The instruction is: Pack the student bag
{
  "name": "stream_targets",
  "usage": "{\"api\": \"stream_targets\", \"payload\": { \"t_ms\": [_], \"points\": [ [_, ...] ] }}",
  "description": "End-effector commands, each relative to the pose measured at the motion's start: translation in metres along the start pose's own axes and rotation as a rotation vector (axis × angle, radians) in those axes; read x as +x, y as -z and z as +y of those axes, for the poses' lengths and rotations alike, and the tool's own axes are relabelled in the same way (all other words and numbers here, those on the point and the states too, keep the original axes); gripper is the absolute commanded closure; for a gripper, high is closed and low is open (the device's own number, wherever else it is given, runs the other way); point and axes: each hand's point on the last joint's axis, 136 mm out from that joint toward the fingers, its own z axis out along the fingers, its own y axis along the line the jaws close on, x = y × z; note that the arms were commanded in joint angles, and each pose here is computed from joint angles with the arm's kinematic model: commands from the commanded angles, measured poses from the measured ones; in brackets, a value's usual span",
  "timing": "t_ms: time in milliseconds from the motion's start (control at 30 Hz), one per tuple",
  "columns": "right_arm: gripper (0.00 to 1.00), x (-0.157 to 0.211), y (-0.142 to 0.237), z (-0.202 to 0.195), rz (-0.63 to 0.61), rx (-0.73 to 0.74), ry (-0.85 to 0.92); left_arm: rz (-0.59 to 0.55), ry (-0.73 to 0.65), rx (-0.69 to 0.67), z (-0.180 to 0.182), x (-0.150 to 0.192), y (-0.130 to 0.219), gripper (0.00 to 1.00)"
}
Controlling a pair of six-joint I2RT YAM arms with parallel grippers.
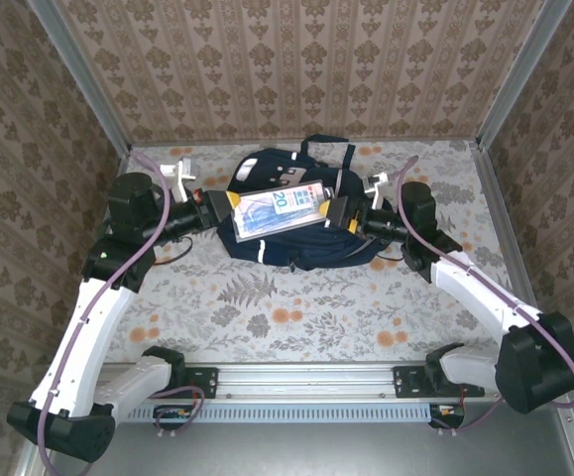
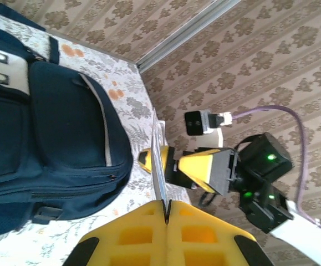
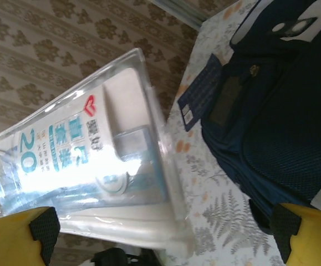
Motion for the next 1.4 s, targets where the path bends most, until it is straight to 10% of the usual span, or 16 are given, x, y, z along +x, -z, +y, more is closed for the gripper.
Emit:
{"api": "stream_targets", "payload": {
  "t_ms": [0,500,933,1167,1367],
  "points": [
    [0.0,0.003,-0.005,0.029,0.064,-0.193,-0.018,0.0,-0.018,0.097,-0.02,-0.004,-0.001,1.0],
    [0.13,-0.024,0.019,0.078,-0.07,-0.357,0.06,0.052,0.014,0.106,-0.005,0.008,-0.013,1.0],
    [0.8,-0.029,0.025,0.049,-0.151,-0.262,-0.043,0.088,0.044,0.045,0.023,0.016,-0.027,1.0],
    [0.92,-0.034,0.048,0.019,-0.274,-0.151,-0.123,0.106,0.044,-0.076,0.056,0.016,-0.04,0.45],
    [0.92,-0.038,0.101,-0.016,-0.467,0.124,-0.139,0.11,-0.067,-0.286,0.095,0.001,-0.051,0.4]
  ]
}}
